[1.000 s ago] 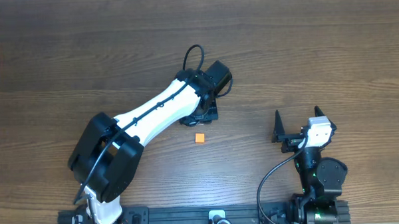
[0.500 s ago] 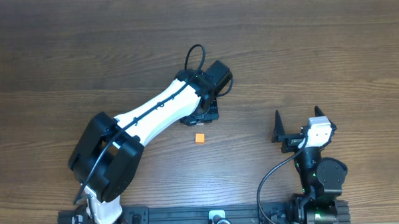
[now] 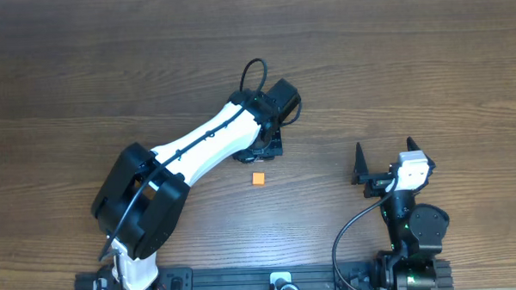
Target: Stack Cubes
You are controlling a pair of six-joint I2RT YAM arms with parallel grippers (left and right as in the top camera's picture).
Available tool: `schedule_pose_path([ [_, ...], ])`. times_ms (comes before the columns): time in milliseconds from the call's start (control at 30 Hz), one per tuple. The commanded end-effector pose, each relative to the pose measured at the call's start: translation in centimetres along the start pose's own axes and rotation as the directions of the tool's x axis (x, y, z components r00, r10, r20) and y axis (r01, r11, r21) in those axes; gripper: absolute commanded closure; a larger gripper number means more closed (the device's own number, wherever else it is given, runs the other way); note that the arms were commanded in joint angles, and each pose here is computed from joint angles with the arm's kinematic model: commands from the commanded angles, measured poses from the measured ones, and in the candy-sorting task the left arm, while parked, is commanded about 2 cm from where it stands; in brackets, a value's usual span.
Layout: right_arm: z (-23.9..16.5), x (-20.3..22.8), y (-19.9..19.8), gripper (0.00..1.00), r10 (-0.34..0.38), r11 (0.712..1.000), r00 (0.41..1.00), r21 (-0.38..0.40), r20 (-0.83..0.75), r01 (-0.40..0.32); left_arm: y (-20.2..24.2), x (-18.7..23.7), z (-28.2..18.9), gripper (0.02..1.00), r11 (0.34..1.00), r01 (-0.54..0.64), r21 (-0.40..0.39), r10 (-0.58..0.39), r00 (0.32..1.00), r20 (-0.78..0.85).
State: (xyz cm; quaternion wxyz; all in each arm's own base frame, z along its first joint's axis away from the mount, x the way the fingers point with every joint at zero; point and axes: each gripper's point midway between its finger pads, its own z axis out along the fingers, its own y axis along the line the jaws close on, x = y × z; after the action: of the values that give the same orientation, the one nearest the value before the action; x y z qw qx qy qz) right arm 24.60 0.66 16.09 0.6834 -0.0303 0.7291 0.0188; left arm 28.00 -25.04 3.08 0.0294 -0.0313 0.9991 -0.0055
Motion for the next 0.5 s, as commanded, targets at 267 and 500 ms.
schedule_pose_path([
  [267, 0.00, 0.14, 0.04, 0.009, 0.007, 1.000, 1.000, 0.000, 0.003, -0.007, -0.18, 0.05, 0.56, 0.145, 1.000, -0.014, -0.001, 0.014, 1.000, -0.015],
  [500, 0.00, 0.14, 0.04, 0.009, 0.007, 1.000, 1.000, 0.000, 0.003, -0.007, -0.71, 0.69, 0.24, 0.020, 1.000, -0.023, 0.021, 0.024, 0.999, -0.031],
])
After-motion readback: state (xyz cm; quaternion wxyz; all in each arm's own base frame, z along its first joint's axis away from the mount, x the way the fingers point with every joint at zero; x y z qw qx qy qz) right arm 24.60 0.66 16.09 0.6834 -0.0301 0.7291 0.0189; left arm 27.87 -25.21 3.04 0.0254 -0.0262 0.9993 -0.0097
